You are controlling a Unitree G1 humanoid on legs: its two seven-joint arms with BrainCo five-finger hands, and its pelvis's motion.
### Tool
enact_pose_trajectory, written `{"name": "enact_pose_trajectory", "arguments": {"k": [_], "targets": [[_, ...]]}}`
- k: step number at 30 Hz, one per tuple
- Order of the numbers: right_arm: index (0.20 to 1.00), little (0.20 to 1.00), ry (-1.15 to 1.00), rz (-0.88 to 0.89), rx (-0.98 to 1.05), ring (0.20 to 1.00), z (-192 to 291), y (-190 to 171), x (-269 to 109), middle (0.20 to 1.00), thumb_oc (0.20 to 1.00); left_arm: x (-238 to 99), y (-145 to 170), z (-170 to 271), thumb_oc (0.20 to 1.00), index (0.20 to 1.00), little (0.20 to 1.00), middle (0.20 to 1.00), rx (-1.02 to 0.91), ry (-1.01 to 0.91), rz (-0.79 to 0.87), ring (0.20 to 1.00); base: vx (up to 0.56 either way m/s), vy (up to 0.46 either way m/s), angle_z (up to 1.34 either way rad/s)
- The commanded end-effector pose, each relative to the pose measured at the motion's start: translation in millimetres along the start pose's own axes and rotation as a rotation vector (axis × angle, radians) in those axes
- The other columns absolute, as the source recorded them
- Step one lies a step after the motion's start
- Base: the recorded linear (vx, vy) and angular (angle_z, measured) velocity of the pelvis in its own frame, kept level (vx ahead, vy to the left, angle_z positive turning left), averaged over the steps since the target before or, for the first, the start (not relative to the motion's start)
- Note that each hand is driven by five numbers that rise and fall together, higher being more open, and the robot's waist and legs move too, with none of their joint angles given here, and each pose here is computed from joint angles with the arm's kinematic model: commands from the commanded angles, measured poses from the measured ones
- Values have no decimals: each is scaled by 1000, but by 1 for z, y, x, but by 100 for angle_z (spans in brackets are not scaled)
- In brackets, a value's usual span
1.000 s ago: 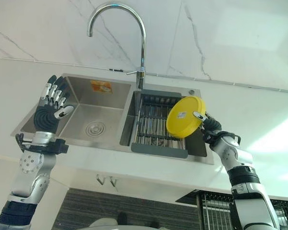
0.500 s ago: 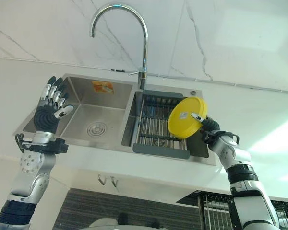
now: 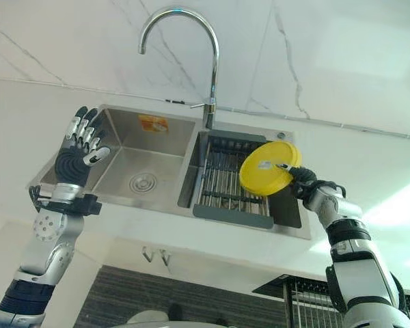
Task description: Place the dishes in the dishwasher.
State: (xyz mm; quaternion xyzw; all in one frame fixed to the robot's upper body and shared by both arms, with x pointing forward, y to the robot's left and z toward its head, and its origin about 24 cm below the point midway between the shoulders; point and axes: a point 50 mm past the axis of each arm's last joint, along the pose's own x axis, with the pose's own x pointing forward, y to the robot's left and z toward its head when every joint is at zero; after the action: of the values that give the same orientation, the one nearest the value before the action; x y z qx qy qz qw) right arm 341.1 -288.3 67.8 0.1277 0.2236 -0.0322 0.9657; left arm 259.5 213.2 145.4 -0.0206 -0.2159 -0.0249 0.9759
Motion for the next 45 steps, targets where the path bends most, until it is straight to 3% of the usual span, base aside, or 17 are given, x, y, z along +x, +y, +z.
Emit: {"name": "enact_pose_trajectory", "arguments": {"k": [1,4,10,20,28,39,45], "targets": [[200,200,-46,-8,-92,200,30,3,-1,200,200,13,-14,7,1000,1000,1000,1000,-32,-36,-74,1000,0,0,0],[200,200,9,-38,-168,200,21,-3,-2,200,200,13,-15,7,1000,1000,1000,1000,-28,-38,-64,1000,-22,16,1],[200,200,-148,-49,17,200,34,-2,-6,200,200,13,-13,7,1000,1000,1000,1000,-32,-36,-60,1000,0,0,0],[200,200,-489,115,298,200,59,11,-29,200,200,2,-4,4,1000,1000,1000,1000,-19,-20,-57,1000,2,-42,0],[200,200,-765,289,466,200,23,67,-82,200,200,-23,3,10,1000,1000,1000,1000,52,-114,28,1000,12,-92,-10],[200,200,-1000,288,467,200,23,47,-138,200,200,-40,17,39,1000,1000,1000,1000,78,-283,56,1000,-157,166,-34],[200,200,-1031,252,452,200,14,36,-158,200,200,-43,6,50,1000,1000,1000,1000,399,-324,-106,1000,-105,320,-16]]}}
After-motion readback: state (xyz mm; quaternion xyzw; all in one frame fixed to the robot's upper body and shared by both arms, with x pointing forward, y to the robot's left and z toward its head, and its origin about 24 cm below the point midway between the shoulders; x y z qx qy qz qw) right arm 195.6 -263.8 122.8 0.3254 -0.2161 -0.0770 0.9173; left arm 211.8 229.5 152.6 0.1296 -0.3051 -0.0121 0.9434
